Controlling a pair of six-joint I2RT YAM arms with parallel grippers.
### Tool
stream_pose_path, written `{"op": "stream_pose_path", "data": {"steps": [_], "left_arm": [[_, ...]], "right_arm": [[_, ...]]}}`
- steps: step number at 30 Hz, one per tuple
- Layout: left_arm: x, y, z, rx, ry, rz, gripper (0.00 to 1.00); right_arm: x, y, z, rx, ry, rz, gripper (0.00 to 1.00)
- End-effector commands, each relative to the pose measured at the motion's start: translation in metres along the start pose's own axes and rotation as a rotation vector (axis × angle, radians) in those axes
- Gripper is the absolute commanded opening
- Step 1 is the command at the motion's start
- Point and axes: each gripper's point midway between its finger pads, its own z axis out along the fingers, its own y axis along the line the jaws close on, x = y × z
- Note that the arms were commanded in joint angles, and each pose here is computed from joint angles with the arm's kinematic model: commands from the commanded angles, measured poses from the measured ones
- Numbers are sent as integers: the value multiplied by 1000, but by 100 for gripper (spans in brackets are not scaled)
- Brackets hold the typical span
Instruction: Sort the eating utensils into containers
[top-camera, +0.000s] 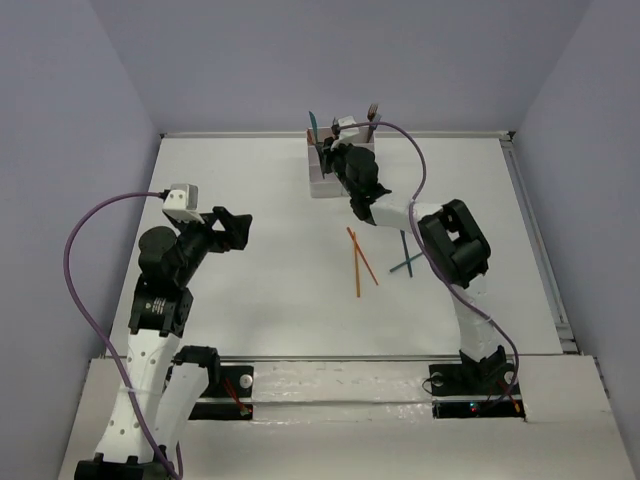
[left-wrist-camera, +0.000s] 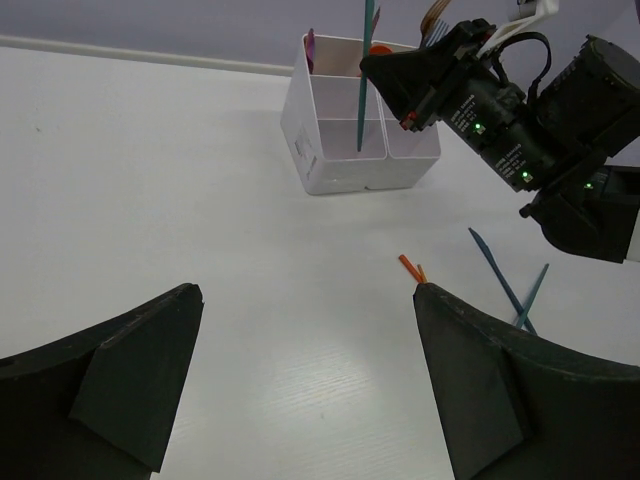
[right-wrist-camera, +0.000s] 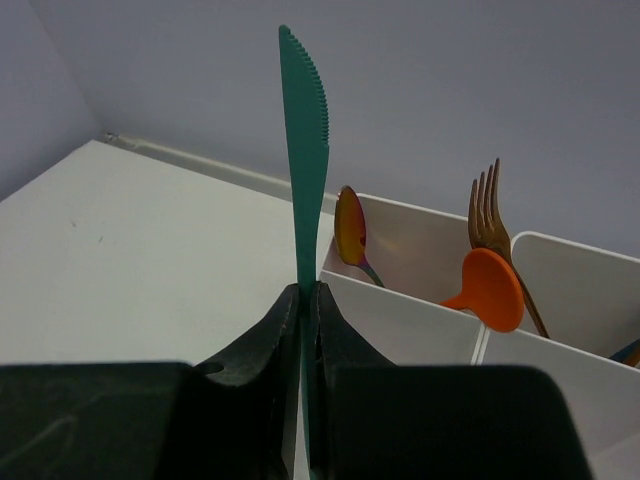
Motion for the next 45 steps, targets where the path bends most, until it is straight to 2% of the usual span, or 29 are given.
{"op": "stream_pose_path", "data": {"steps": [1, 8, 17, 21, 24, 30, 31, 33, 34, 35, 38, 40, 45], "left_arm": [[-22, -9, -1, 30, -59, 29, 99], [-22, -9, -1, 33, -58, 29, 99], [-23, -11, -2, 39, -62, 32, 99], [-24, -12, -3, 42, -66, 32, 99], [-24, -12, -3, 46, -69, 32, 99], [-29, -15, -8, 49, -90, 36, 99], [-29, -15, -9, 50, -93, 37, 99], [-30, -16, -10, 53, -98, 38, 99], [-31, -17, -12, 56, -105, 39, 99], [-32, -17, -12, 56, -106, 39, 99], [-34, -18, -16, 57, -119, 42, 99], [-34, -21, -19, 66, -123, 43, 99], [-35, -30, -24, 92, -134, 49, 99]], "right_arm": [[-48, -6, 16, 4, -188, -4, 7], [-25, -8, 25, 13, -169, -15, 7], [6, -13, 16, 22, -128, -17, 8], [-11, -9, 8, 5, -153, -12, 37], [-33, -5, 1, -13, -161, -8, 44], [-65, -4, -31, -19, -144, 40, 44], [-64, -7, -44, 3, -103, 72, 44], [-35, -15, -63, 59, 31, 125, 44], [-42, -19, -73, 85, 52, 146, 44], [-21, -27, -86, 139, 153, 156, 44], [9, -39, -125, 225, 284, 197, 43], [46, -54, -162, 313, 409, 186, 41], [70, -70, -221, 411, 562, 228, 37]]}}
